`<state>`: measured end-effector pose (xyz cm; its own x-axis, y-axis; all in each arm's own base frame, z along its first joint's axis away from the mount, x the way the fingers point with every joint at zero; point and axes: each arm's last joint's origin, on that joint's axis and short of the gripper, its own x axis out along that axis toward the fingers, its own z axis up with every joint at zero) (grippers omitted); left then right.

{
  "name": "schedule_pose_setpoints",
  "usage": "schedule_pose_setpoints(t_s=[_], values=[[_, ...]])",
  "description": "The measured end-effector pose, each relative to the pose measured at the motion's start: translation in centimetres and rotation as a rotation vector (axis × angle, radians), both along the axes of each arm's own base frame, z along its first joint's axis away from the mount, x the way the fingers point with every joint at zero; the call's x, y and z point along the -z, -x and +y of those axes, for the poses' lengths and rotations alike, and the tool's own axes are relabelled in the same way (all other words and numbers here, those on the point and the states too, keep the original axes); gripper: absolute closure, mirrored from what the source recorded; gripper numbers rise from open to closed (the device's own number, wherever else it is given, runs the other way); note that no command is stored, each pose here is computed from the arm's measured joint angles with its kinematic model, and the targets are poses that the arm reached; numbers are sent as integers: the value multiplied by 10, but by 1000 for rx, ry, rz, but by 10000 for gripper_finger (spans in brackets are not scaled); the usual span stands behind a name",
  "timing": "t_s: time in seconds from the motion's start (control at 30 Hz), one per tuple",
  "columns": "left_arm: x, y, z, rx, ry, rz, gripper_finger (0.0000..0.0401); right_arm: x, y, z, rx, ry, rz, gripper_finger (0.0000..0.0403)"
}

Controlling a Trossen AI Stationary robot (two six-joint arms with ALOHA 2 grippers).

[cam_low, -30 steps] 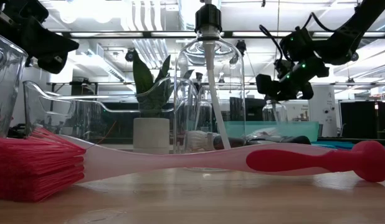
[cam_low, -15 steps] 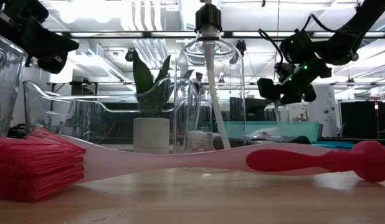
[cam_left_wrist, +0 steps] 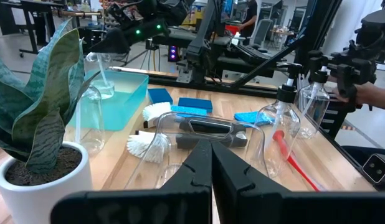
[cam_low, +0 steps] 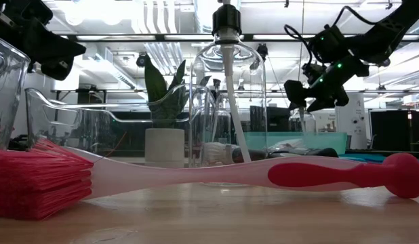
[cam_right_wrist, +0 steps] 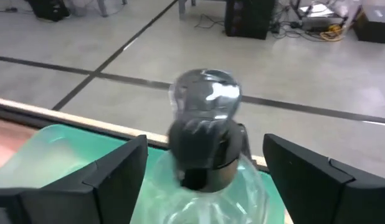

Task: Pick & Place Kitchen Sink Supplies
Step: Put the transparent soap dispenser into the blue bin

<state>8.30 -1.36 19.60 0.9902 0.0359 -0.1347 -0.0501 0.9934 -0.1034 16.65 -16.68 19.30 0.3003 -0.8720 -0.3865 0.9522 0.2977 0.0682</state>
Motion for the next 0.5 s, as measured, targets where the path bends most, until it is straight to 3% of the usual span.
schedule_pose_setpoints(t_s=[0.5], values=[[0, 0, 0, 0, 0, 0, 401, -16, -4, 38, -221, -47, -3, 73]])
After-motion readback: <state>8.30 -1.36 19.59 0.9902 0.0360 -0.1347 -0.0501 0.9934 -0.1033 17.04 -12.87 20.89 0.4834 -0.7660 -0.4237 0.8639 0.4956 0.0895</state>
